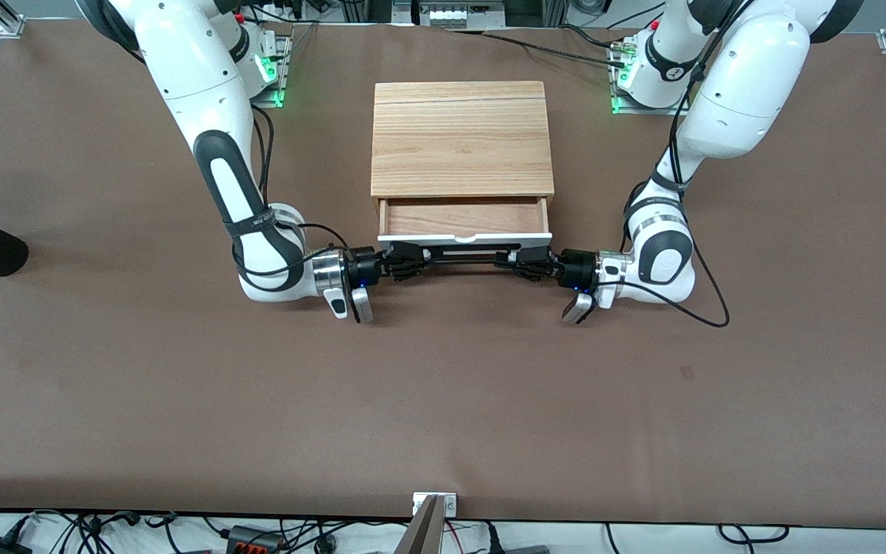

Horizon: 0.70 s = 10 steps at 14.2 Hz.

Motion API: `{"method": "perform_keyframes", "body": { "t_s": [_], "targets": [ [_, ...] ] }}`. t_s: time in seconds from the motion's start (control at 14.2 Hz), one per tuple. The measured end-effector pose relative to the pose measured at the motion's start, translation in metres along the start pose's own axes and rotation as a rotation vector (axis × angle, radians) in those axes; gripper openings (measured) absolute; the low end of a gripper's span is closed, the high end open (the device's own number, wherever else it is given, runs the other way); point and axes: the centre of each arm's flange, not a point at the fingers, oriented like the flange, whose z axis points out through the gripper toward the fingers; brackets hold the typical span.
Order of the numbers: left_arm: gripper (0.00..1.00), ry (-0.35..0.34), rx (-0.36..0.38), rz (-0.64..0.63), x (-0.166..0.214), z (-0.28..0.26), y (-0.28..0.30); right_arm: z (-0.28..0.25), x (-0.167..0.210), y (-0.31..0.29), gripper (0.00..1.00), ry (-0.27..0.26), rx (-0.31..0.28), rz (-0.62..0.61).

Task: Pull top drawer with both arms simultaneously
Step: 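Pull the handle outward with the left gripper while the right gripper pulls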

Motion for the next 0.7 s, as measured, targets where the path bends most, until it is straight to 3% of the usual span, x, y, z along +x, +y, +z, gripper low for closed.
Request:
{"method": "perform_keyframes", "body": {
  "t_s": [0.56, 0.63, 0.7],
  "targets": [
    [0.21, 0.024, -0.002, 0.009, 0.019, -0.012, -0.004, -0.003, 0.021, 0.008, 0.18, 0.009, 0.009, 0.009],
    [0.25, 0.033, -0.001, 0.006, 0.02, -0.018, -0.005, -0.004, 0.021, 0.008, 0.18, 0.009, 0.01, 0.009],
    [0.37, 0.041, -0.001, 0.002, 0.02, -0.023, -0.008, -0.005, 0.022, 0.009, 0.22, 0.014, 0.003, 0.006]
  ]
}}
